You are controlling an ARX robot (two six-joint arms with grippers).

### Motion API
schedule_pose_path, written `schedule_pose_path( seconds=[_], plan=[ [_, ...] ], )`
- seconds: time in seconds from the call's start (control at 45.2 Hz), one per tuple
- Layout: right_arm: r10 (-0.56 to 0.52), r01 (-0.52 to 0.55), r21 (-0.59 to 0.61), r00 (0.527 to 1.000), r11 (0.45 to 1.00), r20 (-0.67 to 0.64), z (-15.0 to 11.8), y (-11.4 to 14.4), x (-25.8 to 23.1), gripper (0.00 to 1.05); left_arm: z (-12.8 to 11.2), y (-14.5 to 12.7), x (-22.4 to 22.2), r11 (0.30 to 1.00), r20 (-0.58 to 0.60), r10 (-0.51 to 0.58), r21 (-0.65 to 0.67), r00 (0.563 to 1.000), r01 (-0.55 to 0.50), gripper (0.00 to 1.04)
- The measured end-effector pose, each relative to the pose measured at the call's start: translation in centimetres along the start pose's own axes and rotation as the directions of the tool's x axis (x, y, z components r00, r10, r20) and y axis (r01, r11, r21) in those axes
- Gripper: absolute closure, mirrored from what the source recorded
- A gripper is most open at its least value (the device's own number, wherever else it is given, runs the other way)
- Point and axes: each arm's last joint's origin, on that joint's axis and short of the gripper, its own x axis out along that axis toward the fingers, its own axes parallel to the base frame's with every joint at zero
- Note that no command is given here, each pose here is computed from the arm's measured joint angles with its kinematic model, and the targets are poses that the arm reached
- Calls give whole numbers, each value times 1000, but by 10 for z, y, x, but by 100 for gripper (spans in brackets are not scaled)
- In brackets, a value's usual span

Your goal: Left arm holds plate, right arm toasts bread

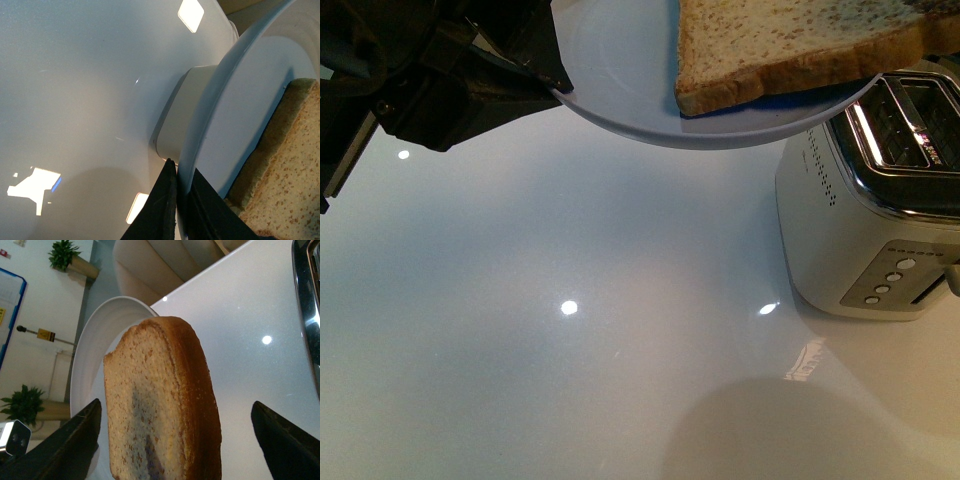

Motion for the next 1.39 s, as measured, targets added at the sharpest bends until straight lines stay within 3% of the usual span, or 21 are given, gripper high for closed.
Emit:
schedule_pose_path(
  seconds=[0.111,0.265,0.508,0.752,0.951,1.172,1.393],
  plan=[
    [-2,2,7,1000,1000,-10,-2,0,2,41,0,0,0,1000,0,0,0,1000,0,102],
    [0,0,14,1000,1000,-12,-2,1,3,60,0,0,0,1000,0,0,0,1000,0,102],
    [18,-19,29,1000,999,22,8,8,-9,100,0,0,0,1000,-2,-1,0,1000,1,102],
    [79,-77,-22,983,997,164,44,37,-44,101,0,0,0,1000,-2,-1,0,1000,1,102],
    [-6,85,-192,924,978,381,75,56,-78,101,0,0,0,1000,-2,-1,0,1000,1,102],
    [-171,317,-318,895,894,412,70,33,-65,101,0,0,0,1000,-2,-2,0,1000,2,102],
    [-291,450,-421,874,788,390,61,-1,-28,101,0,0,0,1000,-2,-2,0,1000,2,102]
  ],
)
